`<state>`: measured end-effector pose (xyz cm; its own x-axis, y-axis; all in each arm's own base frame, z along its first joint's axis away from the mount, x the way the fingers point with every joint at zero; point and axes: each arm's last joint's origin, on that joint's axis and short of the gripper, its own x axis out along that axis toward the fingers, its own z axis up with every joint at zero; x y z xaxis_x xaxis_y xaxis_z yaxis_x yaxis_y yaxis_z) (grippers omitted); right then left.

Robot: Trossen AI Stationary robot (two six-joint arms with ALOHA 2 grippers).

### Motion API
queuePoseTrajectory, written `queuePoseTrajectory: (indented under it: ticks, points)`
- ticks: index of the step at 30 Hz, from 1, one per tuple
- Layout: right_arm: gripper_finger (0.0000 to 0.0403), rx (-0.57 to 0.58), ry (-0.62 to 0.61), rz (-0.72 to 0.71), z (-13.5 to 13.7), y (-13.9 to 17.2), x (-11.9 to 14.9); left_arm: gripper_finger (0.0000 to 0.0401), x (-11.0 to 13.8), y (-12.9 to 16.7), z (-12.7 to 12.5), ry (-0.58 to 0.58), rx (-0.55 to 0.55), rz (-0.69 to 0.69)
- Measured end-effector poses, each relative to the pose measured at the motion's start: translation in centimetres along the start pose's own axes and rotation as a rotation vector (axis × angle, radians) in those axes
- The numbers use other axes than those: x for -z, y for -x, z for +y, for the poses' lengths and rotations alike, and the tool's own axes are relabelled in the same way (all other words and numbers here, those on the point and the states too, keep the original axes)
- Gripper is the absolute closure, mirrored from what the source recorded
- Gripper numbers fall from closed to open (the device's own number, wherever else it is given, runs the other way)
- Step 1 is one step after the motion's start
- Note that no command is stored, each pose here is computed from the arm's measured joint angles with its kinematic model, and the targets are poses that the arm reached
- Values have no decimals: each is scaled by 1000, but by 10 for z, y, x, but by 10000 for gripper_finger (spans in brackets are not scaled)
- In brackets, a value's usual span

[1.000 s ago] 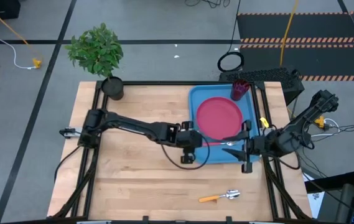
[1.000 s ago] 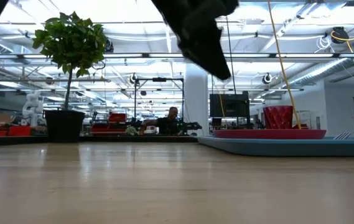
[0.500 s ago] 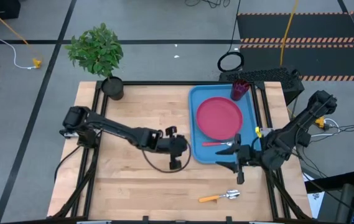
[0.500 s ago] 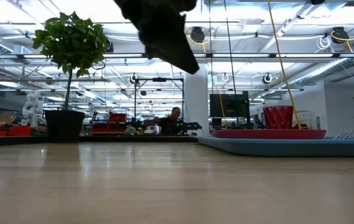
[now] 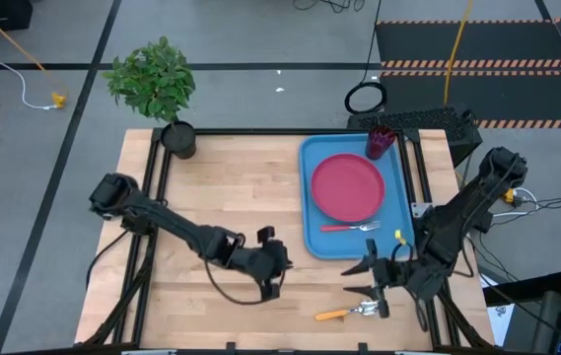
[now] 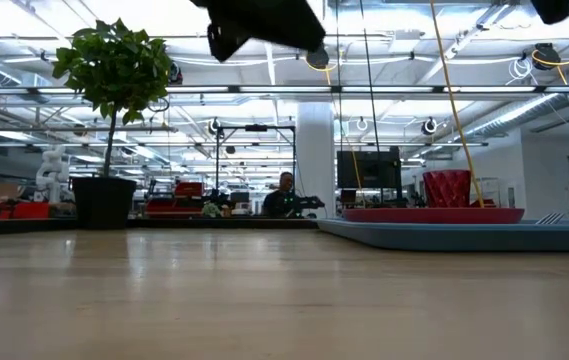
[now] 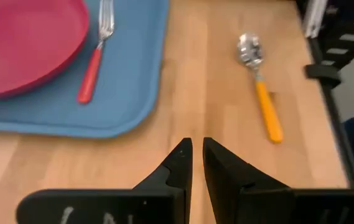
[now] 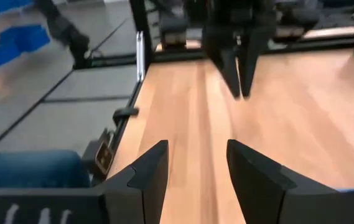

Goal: Pick and place plate/cup/fork/spoon on tray
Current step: Put the yellow spoon on the blue tray

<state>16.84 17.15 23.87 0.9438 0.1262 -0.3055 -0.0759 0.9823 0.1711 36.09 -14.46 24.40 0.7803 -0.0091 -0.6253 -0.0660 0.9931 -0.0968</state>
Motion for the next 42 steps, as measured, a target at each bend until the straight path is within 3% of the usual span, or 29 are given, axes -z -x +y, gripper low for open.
queuePoseTrajectory:
  ticks: [6, 14, 20, 25, 42]
  points:
    - [248, -53, 39, 133, 7, -13, 23, 361, -1, 6, -17, -31, 22, -77]
    - [247, -30, -68, 406, 6, -24, 59, 361, 0, 6, -17, 4, -5, -83]
    - [247, -46, -19, 519, 14, -33, 88, 361, 0, 5, -16, 52, -23, -88]
    - [247, -43, 17, 553, 18, -34, 101, 361, -1, 5, -18, 83, -13, -107]
    - [247, -69, 85, 535, 25, -27, 104, 361, -4, 6, -19, 112, -17, -133]
